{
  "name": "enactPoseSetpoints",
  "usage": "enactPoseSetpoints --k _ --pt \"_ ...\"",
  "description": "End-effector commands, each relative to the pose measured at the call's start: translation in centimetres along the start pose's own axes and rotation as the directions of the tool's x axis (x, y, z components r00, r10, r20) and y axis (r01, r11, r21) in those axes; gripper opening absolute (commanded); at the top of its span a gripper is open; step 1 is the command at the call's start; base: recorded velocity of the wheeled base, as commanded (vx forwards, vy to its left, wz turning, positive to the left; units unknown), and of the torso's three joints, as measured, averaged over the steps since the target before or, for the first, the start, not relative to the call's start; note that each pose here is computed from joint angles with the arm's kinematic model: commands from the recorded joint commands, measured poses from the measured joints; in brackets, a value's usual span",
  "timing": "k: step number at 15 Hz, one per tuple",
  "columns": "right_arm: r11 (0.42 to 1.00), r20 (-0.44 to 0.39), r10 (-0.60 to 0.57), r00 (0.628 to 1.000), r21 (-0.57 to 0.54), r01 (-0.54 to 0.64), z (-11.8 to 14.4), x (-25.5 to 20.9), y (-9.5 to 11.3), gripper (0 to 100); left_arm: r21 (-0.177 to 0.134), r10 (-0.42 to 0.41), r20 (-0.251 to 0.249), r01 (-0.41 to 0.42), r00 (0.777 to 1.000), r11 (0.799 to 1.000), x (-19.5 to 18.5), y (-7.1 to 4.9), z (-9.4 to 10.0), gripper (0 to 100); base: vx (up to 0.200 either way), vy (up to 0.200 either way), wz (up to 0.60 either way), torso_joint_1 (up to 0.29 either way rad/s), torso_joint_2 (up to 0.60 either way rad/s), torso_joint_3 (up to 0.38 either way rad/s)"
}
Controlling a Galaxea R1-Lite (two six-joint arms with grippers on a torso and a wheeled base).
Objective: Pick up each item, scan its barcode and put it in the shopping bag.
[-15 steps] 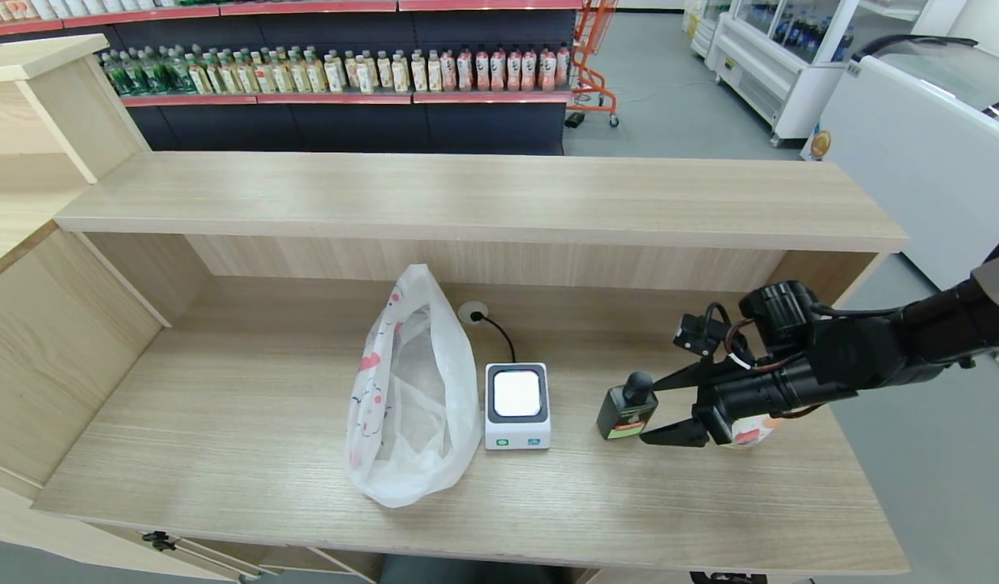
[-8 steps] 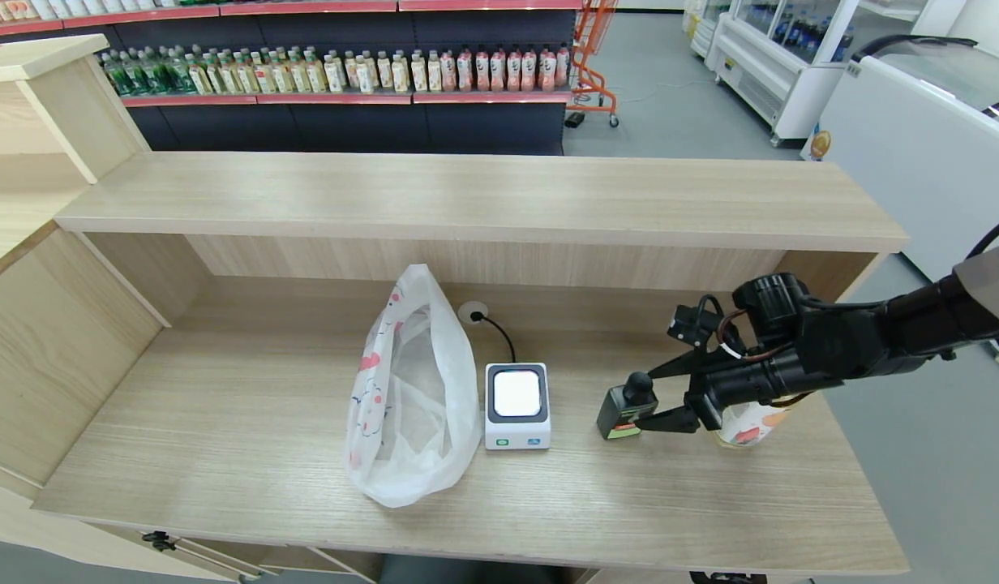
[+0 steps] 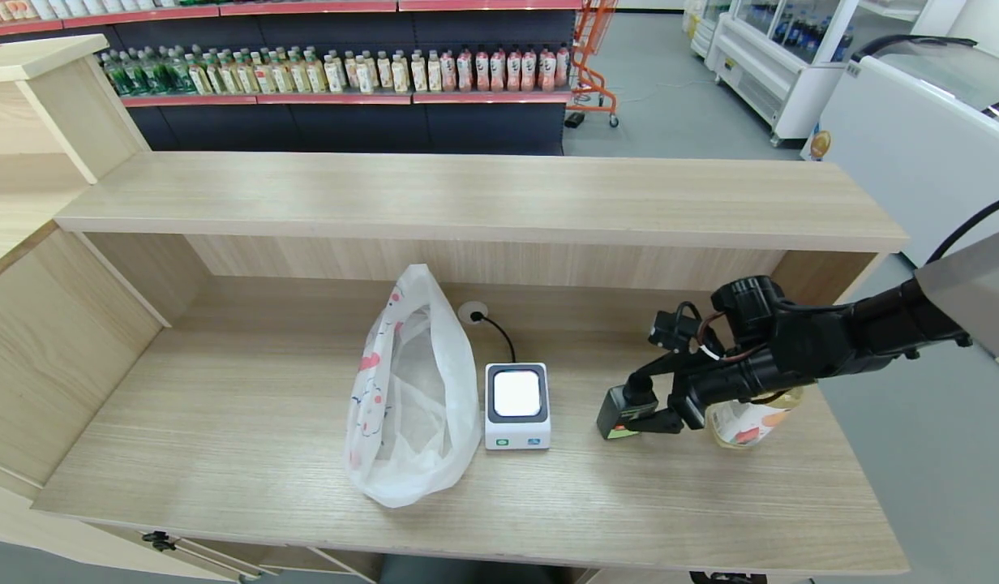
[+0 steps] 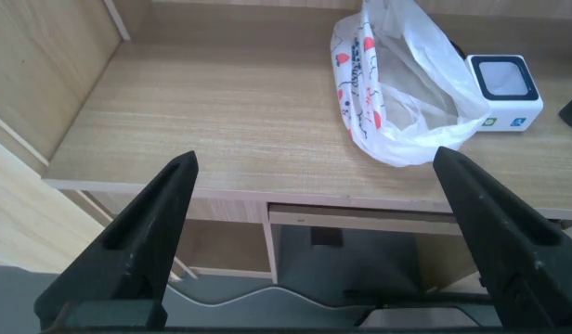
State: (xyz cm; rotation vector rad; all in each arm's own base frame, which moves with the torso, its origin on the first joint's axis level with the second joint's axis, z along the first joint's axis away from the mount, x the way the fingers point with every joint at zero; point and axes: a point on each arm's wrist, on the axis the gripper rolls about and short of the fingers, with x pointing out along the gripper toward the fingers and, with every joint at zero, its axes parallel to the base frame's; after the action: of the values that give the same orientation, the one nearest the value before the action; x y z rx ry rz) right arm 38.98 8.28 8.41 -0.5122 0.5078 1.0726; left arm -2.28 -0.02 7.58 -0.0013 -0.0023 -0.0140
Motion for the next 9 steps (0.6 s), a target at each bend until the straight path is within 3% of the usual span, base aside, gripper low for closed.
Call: enactPoseSetpoints --k 1,3,4,9 --pt "1.0 -0.008 0.016 1.0 -0.015 -0.016 -0.3 1.2 -0.2 100 0.0 0.0 0.001 0.0 1.0 1.0 0.0 0.0 0.0 100 0.0 0.0 0.0 0.0 0.0 0.0" --pt "0.999 -0.011 0.02 1.0 -0.037 -0.02 -0.4 1.5 -0.3 100 0.0 -0.001 0.001 0.001 1.0 1.0 0.0 0.0 0.0 100 0.0 0.0 0.0 0.0 0.0 0.0" --pt "0.998 -0.011 0.022 1.0 -0.054 -0.023 -0.3 1.7 -0.2 0 0.0 0.0 0.001 0.0 1.0 1.0 0.0 0.0 0.0 100 0.0 0.0 0.0 0.0 0.0 0.0" --pt "0.998 -0.017 0.02 1.0 -0.057 -0.021 0.0 0.7 0.6 0 0.0 0.0 0.001 0.0 1.0 1.0 0.0 0.0 0.0 100 0.0 0.0 0.0 0.0 0.0 0.0"
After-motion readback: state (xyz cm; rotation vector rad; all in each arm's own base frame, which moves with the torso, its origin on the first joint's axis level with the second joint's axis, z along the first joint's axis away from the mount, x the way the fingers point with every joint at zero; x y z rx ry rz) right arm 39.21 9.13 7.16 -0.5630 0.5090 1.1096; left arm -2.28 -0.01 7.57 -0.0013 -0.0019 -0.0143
